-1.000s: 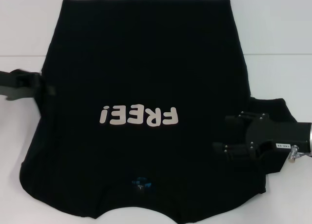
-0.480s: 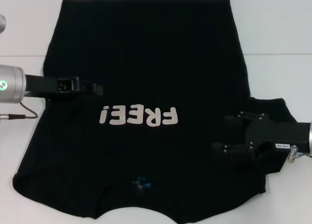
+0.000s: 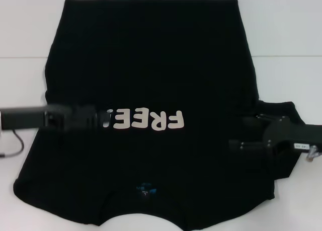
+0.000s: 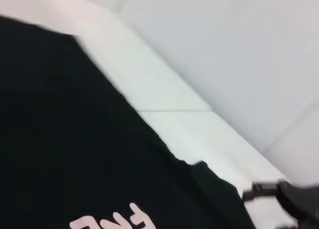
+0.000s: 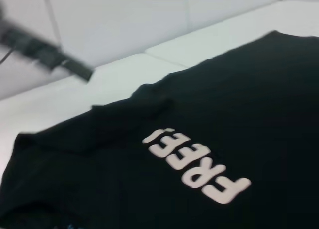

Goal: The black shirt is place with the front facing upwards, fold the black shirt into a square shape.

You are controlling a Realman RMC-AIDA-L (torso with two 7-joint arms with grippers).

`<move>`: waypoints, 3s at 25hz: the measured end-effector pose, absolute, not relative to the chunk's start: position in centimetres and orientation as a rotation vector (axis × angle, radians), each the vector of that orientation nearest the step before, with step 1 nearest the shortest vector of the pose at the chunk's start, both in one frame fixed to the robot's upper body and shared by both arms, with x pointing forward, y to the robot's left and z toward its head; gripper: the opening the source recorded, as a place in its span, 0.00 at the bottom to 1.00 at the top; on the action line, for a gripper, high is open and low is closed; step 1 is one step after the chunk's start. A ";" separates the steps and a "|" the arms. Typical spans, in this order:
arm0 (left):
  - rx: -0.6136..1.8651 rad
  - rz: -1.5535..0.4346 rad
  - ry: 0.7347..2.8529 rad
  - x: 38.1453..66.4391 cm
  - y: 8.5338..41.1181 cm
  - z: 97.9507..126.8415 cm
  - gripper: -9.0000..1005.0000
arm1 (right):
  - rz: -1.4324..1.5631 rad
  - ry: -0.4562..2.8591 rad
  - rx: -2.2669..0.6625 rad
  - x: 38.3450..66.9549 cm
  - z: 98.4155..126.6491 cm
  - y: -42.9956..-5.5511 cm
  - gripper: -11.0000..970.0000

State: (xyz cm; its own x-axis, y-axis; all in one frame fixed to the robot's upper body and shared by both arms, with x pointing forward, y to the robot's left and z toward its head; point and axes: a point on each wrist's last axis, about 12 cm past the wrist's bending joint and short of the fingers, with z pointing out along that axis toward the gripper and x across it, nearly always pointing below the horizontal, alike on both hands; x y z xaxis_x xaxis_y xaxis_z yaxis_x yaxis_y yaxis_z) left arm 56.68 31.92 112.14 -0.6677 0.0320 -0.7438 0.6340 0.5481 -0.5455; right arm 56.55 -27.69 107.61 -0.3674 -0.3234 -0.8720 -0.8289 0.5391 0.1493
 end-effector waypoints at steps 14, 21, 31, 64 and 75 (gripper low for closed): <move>0.941 -0.931 1.837 53.7 29.4 108.5 0.92 | 0.749 2.438 -0.285 58.2 113.6 -34.8 0.95; 0.951 -0.921 1.829 53.7 29.3 108.4 0.92 | 0.560 2.659 -0.080 60.1 116.8 -35.0 0.95; 0.939 -0.926 1.837 53.5 29.4 108.2 0.92 | 0.426 2.778 -0.075 61.6 113.5 -33.4 0.95; 0.929 -0.933 1.831 53.4 29.3 108.1 0.92 | 0.385 2.774 -0.146 63.0 111.3 -31.1 0.63; 0.928 -0.936 1.834 53.2 29.4 108.1 0.92 | 0.380 2.775 -0.149 63.0 111.3 -31.2 0.30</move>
